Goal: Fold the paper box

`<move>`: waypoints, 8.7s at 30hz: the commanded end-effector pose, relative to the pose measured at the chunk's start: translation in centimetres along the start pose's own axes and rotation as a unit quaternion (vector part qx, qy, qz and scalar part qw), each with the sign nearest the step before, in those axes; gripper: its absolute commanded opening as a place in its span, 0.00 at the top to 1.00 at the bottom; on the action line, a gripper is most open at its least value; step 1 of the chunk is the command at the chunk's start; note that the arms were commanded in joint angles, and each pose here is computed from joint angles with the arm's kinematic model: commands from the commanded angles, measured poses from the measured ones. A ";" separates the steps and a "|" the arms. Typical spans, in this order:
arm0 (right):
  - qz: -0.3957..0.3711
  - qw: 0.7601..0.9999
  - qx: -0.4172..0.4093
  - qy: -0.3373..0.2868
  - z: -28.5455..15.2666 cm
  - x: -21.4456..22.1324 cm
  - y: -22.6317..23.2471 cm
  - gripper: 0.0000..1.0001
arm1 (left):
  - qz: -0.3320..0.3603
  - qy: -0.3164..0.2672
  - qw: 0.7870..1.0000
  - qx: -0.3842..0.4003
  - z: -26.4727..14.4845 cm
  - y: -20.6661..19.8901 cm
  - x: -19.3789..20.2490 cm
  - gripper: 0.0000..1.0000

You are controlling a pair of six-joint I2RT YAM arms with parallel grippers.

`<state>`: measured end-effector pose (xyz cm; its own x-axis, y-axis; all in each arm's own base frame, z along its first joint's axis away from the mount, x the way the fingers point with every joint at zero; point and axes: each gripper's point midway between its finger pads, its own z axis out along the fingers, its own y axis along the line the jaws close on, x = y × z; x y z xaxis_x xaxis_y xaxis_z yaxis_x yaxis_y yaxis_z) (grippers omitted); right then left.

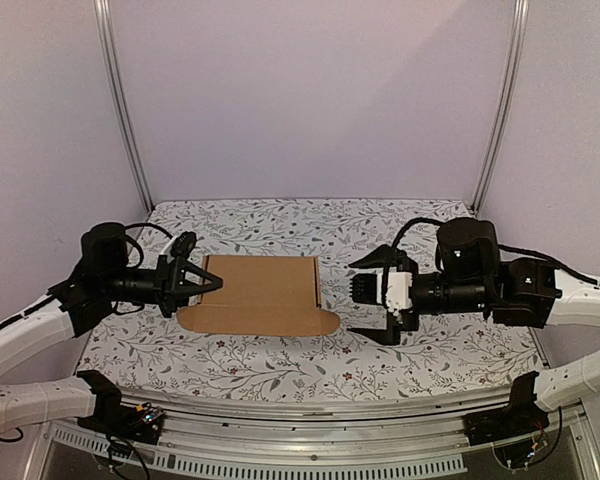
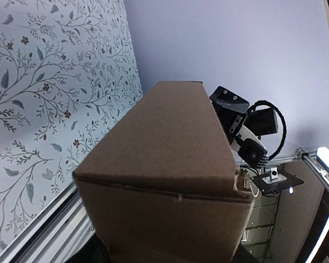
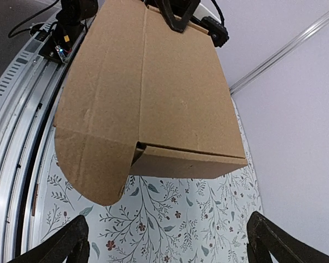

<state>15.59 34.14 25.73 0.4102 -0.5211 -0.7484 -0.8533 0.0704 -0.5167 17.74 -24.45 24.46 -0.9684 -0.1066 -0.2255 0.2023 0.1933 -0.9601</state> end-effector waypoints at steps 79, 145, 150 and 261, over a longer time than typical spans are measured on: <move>-0.295 0.936 0.184 0.059 3.3 -0.6 6.9 0.63 | 0.097 0.006 0.990 -0.106 -3.3 0.1 1.8 0.01; 0.250 0.954 -0.166 0.000 9.6 11.2 9.4 0.69 | 0.221 0.059 0.915 -0.332 3.6 12.6 1.3 0.66; 0.251 0.954 -0.164 0.001 9.7 11.3 9.4 0.69 | 0.223 0.056 0.911 -0.343 3.2 12.5 1.3 0.72; 0.257 0.962 0.077 -0.041 6.3 5.8 2.4 0.88 | 0.260 0.033 0.861 -0.436 5.8 13.3 2.1 1.00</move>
<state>17.72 35.56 19.26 0.0160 -0.2751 -0.9613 -0.8918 0.4308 -0.1382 19.96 -27.95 11.25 -0.7798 0.2274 -0.5833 0.4540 0.8470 -0.2767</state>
